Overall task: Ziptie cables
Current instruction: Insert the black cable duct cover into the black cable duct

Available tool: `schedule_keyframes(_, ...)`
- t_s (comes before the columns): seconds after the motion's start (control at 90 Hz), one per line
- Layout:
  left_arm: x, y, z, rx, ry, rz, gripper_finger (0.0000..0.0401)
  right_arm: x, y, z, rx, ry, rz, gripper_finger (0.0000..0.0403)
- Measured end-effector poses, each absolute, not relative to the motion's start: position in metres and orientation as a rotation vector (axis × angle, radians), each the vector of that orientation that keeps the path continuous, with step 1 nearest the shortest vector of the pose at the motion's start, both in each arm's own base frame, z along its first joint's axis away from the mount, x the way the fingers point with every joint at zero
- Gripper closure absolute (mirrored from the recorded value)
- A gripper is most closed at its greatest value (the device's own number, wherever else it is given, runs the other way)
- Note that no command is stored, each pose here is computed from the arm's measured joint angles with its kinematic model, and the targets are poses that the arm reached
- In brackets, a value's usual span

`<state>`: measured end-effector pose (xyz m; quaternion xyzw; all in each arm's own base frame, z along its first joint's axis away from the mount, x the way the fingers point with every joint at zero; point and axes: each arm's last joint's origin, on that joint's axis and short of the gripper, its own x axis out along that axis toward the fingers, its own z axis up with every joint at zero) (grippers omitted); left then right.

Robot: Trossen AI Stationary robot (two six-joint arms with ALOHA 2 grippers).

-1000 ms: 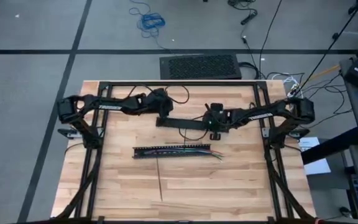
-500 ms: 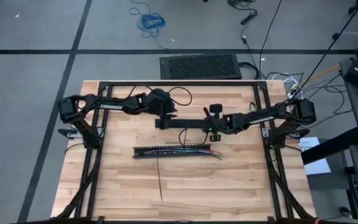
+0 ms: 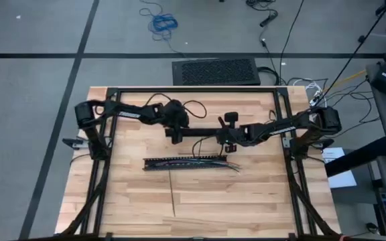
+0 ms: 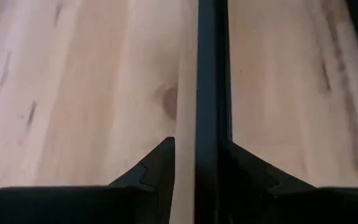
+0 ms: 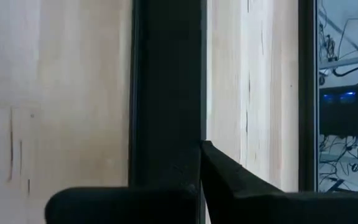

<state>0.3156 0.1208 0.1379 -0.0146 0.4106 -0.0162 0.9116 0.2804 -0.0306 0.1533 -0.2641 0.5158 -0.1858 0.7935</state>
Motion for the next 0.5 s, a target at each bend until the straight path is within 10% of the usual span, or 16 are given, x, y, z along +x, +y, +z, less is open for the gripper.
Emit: schedule_keyframes(0.5,0.326,0.100,0.127,0.156,0.909,-0.011,0.0394,0.280,-0.026,0.155,-0.533,1.087,-0.439,0.0400)
